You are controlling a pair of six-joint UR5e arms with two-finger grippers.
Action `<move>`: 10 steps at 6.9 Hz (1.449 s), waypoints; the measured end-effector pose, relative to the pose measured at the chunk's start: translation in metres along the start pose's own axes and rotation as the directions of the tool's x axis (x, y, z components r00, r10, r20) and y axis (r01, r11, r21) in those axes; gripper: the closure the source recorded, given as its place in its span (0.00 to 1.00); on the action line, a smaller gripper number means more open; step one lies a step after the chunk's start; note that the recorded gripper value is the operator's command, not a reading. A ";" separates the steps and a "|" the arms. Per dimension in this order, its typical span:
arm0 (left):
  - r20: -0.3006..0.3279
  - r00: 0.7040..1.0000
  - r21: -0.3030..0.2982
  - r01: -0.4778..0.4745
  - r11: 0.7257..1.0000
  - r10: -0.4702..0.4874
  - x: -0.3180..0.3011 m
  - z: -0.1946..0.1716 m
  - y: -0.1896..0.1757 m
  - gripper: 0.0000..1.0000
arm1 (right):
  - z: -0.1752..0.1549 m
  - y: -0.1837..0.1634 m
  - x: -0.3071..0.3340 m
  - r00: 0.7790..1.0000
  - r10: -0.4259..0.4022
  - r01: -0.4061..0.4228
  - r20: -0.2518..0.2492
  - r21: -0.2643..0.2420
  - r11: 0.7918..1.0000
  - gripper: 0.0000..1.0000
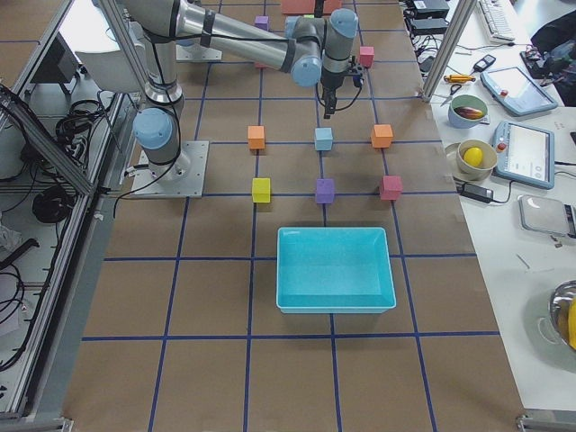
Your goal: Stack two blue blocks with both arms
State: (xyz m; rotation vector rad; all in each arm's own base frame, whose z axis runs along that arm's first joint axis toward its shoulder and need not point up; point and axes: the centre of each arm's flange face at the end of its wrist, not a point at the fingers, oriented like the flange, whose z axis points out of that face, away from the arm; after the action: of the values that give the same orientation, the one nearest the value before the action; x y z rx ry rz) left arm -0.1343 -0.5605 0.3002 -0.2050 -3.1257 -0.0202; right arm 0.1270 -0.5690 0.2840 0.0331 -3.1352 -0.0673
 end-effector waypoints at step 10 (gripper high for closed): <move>0.018 1.000 0.002 0.005 1.000 -0.005 -0.004 0.107 -0.014 1.00 | 0.044 -0.034 -0.021 0.999 -0.023 0.027 -0.042 0.086 0.996 1.00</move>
State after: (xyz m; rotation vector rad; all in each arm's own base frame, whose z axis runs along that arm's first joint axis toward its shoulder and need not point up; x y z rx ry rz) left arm -0.1331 -0.5735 0.1929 -0.1990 -3.1443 -0.0159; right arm 0.1480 -0.6009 0.2381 0.0728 -3.0950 0.0681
